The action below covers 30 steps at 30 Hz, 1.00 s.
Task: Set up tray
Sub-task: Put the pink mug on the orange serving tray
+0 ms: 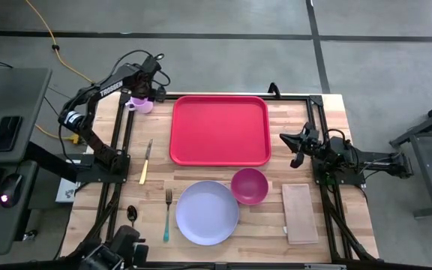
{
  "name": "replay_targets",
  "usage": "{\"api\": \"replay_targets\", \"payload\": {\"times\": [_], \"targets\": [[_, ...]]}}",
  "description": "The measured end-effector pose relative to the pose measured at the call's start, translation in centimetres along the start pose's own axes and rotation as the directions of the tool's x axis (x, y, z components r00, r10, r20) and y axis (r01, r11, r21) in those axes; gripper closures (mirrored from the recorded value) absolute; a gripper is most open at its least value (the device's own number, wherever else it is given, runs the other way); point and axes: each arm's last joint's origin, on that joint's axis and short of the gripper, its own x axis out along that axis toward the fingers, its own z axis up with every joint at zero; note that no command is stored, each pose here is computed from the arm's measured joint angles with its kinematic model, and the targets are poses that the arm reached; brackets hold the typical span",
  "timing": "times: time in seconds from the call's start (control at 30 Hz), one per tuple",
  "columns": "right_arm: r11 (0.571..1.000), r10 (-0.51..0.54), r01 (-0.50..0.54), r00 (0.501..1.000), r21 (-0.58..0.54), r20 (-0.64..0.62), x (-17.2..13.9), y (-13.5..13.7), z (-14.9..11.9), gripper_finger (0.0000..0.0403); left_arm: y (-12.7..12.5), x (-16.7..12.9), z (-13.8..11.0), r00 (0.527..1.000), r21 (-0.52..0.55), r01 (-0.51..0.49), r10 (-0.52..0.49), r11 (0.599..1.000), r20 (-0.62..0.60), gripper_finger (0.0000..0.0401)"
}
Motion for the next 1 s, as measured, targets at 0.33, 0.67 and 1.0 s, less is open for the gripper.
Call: {"api": "replay_targets", "payload": {"times": [0.33,0.67,1.0], "targets": [[1.0,0.002,-0.002,1.0,0.002,0.0,0.0,0.0,0.0,0.0402,-0.4,1.3,0.1,0.999,-0.003,-0.034,0.034,0.999,-0.035,0.0229],[1.0,-0.01,0.01,1.0,0.002,0.002,0.0,0.0,0.0,0.0402,-0.7,2.4,0.0,0.994,0.015,-0.052,0.053,0.999,-0.097,0.0229],[1.0,-0.012,0.012,1.0,0.003,0.003,0.0,0.0,0.0,0.0402,-0.7,2.4,0.0,0.994,0.015,-0.052,0.053,0.999,-0.094,0.0319]]}}
